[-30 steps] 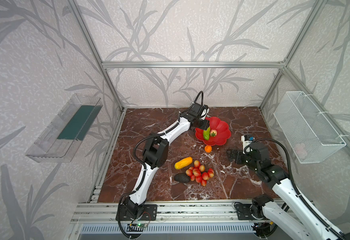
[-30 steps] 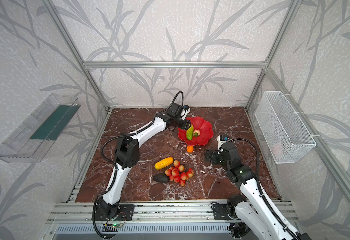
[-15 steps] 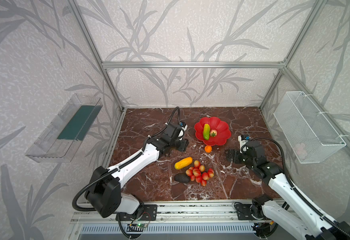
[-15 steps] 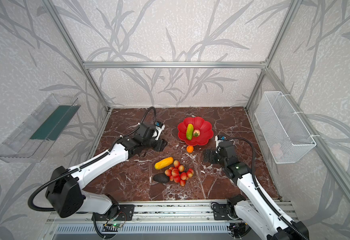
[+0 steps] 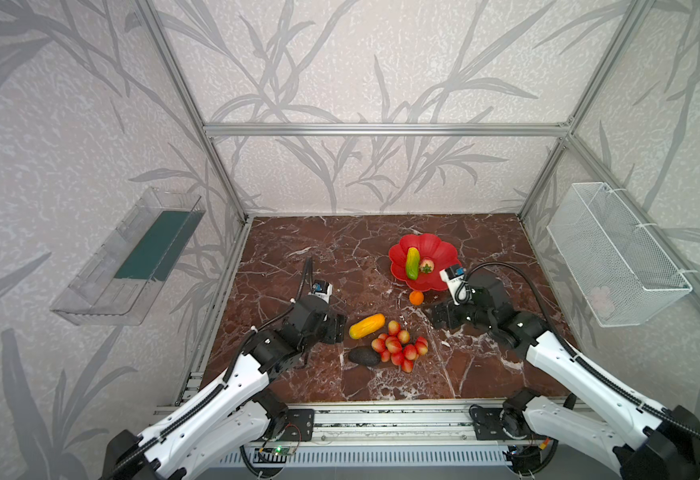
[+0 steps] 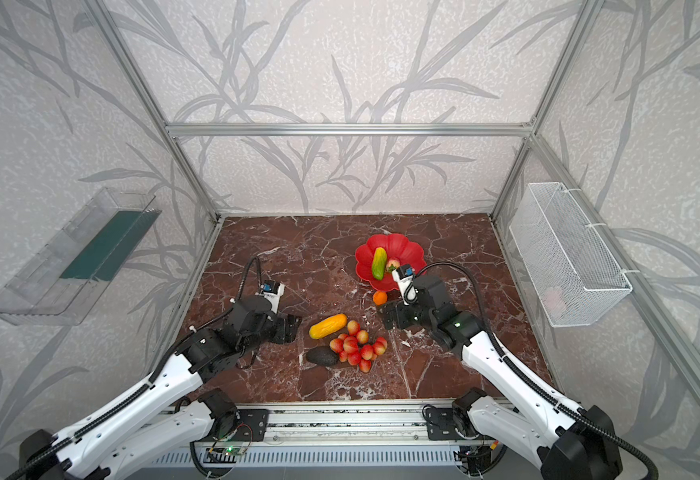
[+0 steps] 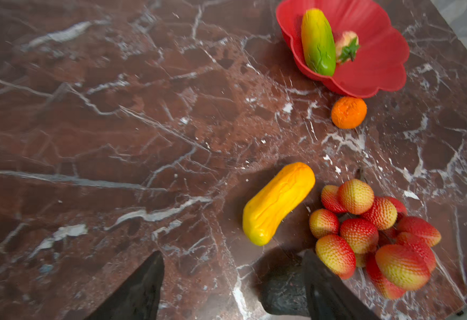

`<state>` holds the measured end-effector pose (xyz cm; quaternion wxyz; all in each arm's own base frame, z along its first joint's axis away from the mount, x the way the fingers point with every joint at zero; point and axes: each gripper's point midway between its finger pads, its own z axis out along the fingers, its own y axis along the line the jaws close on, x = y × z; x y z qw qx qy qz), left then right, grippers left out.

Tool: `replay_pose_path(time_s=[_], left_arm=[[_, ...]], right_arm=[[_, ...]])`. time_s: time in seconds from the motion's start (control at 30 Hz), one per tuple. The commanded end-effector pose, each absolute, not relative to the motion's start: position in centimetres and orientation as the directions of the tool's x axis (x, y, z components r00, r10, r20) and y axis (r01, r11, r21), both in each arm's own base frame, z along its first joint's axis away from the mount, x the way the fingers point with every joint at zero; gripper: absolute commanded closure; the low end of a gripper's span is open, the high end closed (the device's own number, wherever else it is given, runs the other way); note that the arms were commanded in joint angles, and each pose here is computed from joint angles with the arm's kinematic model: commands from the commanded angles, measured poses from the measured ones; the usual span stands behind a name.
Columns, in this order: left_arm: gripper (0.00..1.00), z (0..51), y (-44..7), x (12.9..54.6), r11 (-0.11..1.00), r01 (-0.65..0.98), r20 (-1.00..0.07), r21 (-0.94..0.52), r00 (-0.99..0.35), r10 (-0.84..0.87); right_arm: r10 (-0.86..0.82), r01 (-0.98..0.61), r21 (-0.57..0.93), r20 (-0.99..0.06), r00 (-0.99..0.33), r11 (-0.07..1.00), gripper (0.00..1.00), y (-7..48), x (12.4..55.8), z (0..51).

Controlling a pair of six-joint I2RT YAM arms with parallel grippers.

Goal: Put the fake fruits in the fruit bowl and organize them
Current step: 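Reach the right gripper to the dark avocado while the left arm withdraws, then carry the avocado into the red bowl and release it with the right gripper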

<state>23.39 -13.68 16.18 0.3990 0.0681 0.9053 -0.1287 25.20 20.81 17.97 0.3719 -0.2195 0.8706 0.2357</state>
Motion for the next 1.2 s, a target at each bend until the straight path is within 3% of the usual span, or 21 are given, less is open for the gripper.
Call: replay_pose_path(time_s=[0.0, 0.17, 0.33, 0.6, 0.9, 1.17], left_arm=[[0.15, 18.0, -10.7, 24.0, 0.985, 0.119, -0.812, -0.125, -0.583, -0.033], [0.03, 24.1, -7.5, 24.2, 0.988, 0.047, -0.94, -0.147, -0.316, -0.125], [0.0, 28.7, -5.1, 23.7, 0.992, 0.004, -0.988, -0.129, -0.084, -0.128], [0.0, 30.1, -4.0, 23.9, 0.999, -0.034, -0.999, 0.012, -0.053, 0.01], [0.0, 30.1, -3.6, 24.6, 0.999, -0.033, -0.999, -0.024, -0.028, -0.025], [0.0, 29.9, -3.7, 25.2, 0.998, -0.014, -0.997, -0.056, -0.044, -0.057]], right_arm=[[-0.349, -0.716, 0.182, -0.776, -0.525, 0.674, 0.05, 25.5, 23.4, 19.1], [-0.529, -0.855, 0.141, -0.732, -0.429, 0.5, 0.11, 31.8, 20.2, 16.9], [-0.669, -0.914, 0.13, -0.643, -0.372, 0.383, 0.17, 35.2, 18.3, 13.7], [-0.792, -0.947, 0.104, -0.524, -0.313, 0.305, 0.26, 38.0, 16.8, 9.1], [-0.865, -0.953, 0.087, -0.402, -0.301, 0.291, 0.35, 39.1, 16.7, 4.9], [-0.868, -0.947, 0.111, -0.38, -0.321, 0.301, 0.59, 39.8, 16.4, 3.7]])
